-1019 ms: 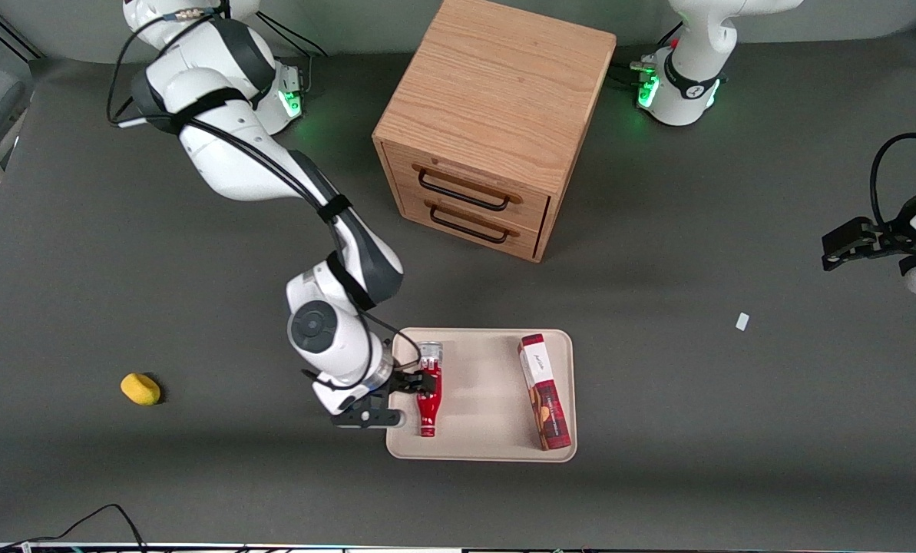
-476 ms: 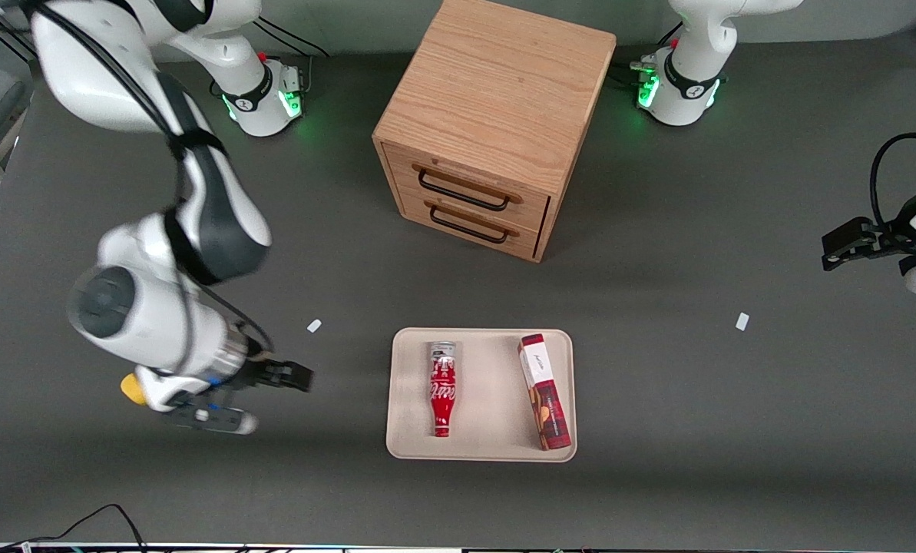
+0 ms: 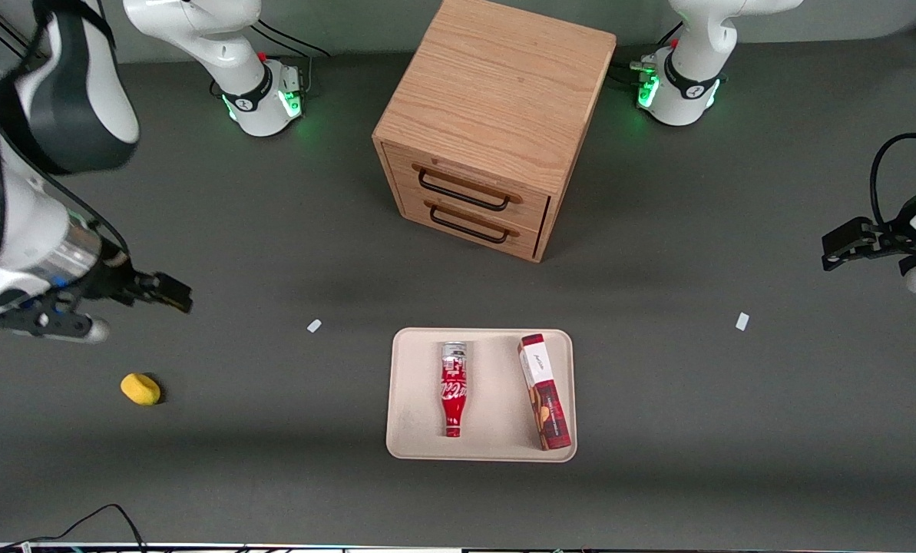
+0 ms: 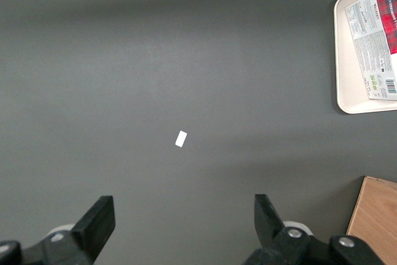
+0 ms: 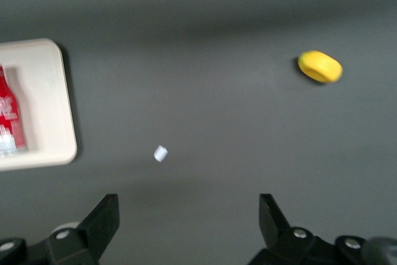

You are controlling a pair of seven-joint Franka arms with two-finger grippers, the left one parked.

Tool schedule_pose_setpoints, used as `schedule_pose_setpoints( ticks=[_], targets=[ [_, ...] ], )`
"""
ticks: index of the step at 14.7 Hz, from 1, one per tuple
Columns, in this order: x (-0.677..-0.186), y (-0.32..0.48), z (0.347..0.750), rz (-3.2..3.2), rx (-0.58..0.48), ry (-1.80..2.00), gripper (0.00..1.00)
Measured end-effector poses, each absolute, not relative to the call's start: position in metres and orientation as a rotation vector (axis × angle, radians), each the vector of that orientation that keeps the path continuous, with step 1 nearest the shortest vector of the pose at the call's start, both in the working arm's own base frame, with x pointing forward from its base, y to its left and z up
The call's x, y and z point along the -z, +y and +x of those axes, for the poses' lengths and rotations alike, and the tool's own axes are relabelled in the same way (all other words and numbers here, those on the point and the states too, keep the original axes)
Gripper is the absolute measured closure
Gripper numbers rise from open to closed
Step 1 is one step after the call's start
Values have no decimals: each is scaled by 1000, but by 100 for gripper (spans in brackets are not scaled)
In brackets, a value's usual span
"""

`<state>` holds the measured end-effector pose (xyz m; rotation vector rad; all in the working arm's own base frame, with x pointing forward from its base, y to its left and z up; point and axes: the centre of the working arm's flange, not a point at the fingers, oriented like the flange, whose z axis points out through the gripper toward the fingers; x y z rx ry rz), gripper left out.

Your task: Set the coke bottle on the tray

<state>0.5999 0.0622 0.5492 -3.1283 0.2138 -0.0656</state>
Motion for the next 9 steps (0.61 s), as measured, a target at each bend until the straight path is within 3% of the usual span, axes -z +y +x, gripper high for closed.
schedule_pose_setpoints(
  ticks=[4, 9],
  targets=[
    [-584, 38, 566, -3135, 101, 137, 0],
    [-597, 32, 555, -3131, 130, 133, 0]
  ],
)
